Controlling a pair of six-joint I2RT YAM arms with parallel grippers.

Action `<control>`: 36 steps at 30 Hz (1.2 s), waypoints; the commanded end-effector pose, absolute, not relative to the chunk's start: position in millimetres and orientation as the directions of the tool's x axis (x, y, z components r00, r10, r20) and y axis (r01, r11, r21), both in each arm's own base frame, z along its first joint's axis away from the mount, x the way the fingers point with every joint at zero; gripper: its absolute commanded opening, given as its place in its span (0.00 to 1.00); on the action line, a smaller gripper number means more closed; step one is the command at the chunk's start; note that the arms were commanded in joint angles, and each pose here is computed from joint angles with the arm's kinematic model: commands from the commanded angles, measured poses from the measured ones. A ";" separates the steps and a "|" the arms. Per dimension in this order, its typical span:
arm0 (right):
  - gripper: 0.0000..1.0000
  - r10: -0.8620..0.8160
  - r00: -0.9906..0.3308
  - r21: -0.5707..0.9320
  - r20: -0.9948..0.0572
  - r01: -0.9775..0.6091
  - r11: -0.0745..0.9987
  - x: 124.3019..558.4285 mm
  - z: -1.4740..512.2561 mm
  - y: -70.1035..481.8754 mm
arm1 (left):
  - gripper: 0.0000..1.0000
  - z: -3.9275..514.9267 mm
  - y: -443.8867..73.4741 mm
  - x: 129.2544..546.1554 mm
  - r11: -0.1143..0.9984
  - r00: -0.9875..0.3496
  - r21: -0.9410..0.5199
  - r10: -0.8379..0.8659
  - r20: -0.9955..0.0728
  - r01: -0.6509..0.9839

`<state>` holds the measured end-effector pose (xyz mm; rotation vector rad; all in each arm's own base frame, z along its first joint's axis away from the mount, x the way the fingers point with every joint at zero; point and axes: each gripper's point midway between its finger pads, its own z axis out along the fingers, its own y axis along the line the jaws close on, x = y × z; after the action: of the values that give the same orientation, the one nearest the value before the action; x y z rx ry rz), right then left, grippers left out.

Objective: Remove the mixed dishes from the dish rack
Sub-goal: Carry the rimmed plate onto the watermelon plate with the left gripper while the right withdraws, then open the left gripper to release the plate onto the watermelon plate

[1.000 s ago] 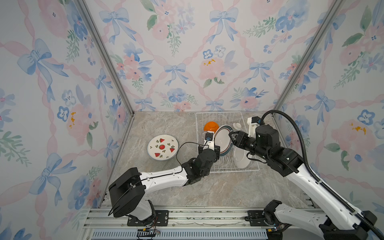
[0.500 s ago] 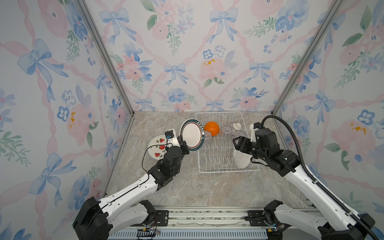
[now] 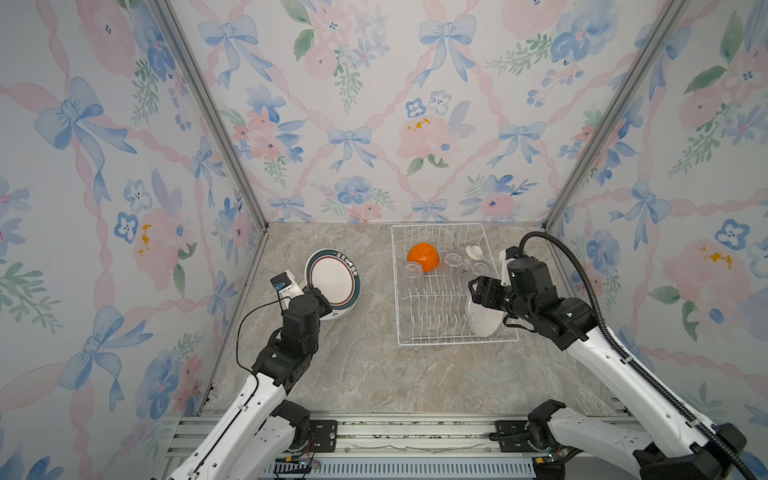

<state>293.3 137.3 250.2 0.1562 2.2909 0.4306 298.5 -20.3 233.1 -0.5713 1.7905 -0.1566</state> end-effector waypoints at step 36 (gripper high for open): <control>0.81 0.165 -0.757 0.268 -0.632 -0.014 0.963 284.9 214.9 127.1 | 0.00 122.8 21.7 342.4 0.808 -0.407 -0.397 -0.570 -0.714 -0.435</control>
<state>289.8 131.0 225.5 0.1159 2.3668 0.3600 338.1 24.5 123.0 -0.7753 2.0424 -0.1785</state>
